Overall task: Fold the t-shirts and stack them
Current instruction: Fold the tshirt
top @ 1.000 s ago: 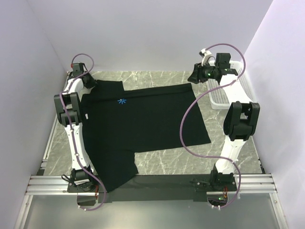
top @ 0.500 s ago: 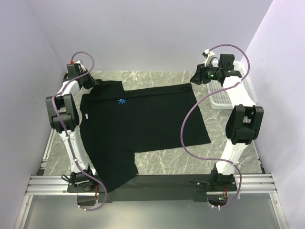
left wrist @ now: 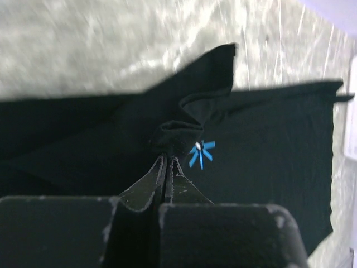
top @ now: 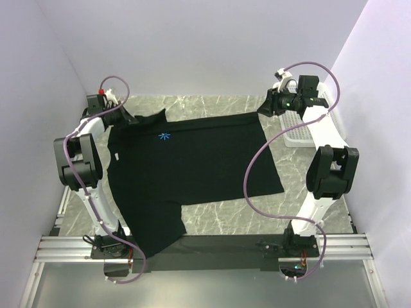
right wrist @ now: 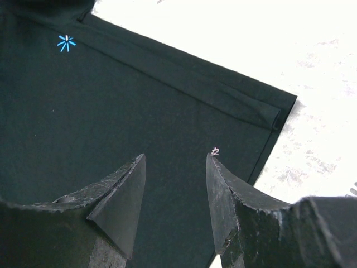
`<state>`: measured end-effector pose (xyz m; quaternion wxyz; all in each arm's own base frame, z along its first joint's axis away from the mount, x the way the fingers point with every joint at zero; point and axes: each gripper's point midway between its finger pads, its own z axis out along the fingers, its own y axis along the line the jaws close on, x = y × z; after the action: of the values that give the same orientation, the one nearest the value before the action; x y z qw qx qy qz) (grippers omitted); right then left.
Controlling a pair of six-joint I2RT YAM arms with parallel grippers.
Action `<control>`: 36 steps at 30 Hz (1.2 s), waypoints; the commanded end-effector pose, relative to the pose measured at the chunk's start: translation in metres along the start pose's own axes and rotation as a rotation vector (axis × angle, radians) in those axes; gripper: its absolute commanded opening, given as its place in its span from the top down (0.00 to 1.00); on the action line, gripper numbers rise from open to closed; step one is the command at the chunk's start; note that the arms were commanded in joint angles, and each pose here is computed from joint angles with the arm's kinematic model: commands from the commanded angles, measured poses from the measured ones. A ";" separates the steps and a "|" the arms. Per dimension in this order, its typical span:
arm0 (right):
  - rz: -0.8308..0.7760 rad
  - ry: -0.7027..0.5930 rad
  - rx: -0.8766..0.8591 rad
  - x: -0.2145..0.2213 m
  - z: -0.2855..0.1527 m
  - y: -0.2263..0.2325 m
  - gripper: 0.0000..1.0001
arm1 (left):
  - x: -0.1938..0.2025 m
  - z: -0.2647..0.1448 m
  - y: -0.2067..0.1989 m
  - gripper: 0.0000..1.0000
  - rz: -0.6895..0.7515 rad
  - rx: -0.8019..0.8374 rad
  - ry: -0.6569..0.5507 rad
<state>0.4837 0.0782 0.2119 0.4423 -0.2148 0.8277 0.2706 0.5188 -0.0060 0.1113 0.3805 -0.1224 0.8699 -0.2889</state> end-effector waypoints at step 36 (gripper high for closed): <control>-0.047 -0.093 -0.027 -0.005 -0.045 0.035 0.46 | 0.122 -0.113 -0.083 0.95 0.006 0.319 0.264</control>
<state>0.4429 0.0775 0.2187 0.4501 -0.2161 0.8188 0.2833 0.3707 -0.0689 0.1334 0.2793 -0.0485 0.8693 -0.4050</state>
